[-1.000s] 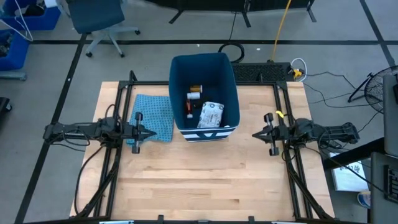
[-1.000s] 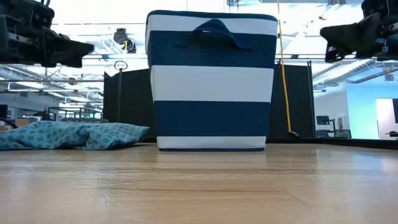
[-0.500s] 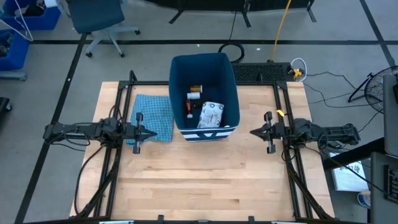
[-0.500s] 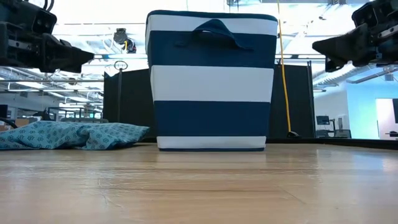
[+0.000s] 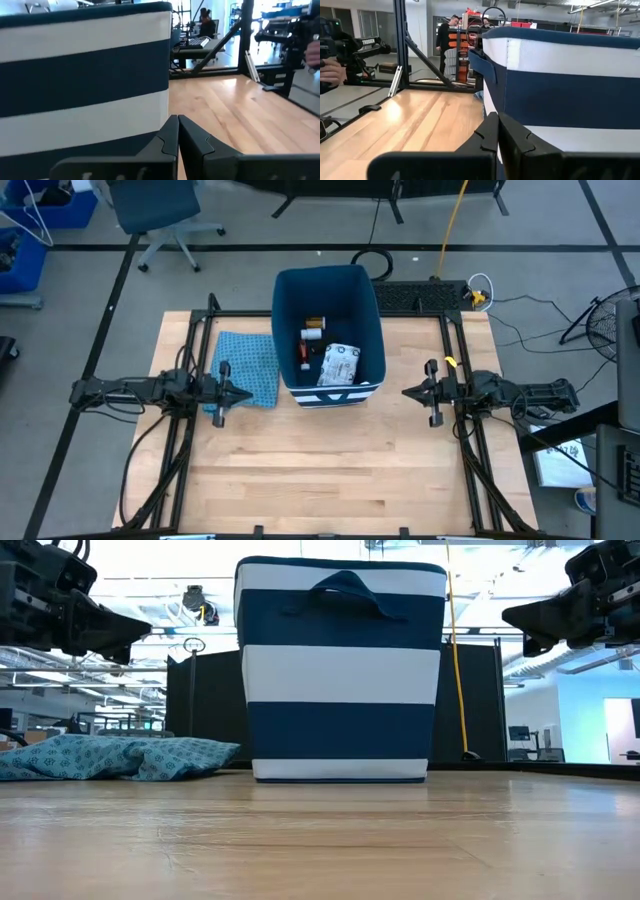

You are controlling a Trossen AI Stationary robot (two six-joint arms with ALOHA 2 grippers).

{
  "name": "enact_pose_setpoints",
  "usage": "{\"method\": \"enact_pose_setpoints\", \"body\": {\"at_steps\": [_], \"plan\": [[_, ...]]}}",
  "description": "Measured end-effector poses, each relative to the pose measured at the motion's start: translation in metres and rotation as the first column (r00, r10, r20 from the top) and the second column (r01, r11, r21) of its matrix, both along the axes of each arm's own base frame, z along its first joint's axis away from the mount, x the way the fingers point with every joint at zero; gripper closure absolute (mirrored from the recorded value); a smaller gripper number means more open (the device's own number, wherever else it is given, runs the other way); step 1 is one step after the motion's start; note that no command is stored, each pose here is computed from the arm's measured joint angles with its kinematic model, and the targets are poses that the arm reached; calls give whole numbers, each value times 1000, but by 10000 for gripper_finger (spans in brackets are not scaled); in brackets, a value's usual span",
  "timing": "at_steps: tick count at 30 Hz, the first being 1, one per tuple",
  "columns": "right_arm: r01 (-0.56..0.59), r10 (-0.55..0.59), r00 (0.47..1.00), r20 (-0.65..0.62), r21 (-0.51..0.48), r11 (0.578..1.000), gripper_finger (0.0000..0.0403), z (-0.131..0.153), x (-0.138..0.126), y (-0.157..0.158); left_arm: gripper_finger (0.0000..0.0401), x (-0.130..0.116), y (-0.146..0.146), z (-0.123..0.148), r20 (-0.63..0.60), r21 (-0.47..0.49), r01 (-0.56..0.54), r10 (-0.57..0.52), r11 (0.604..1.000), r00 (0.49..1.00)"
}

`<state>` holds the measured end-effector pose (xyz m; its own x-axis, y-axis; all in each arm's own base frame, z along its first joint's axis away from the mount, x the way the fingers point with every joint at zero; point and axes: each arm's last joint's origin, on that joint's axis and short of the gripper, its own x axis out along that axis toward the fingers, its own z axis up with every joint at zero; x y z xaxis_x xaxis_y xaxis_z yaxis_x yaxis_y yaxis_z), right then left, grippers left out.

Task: Pick & place medical supplies in basket/bin
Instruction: Return to Home Position

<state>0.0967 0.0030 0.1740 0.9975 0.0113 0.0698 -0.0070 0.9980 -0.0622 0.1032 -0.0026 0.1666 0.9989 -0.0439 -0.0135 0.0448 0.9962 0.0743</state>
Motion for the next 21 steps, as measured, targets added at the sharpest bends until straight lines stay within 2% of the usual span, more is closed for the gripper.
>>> {"method": "enact_pose_setpoints", "body": {"at_steps": [3,17,21], "plan": [[0,0,1000,0,0,1000,403,0,0,0,384,0,0,0,-2,-29,-1,0,1000,1000],[-2,2,1000,0,0,1000,403,0,0,0,398,0,0,0,-2,-28,-1,1,1000,1000],[-2,2,1000,-1,0,1000,403,0,0,0,388,0,0,0,-2,-28,-1,1,1000,1000]]}}
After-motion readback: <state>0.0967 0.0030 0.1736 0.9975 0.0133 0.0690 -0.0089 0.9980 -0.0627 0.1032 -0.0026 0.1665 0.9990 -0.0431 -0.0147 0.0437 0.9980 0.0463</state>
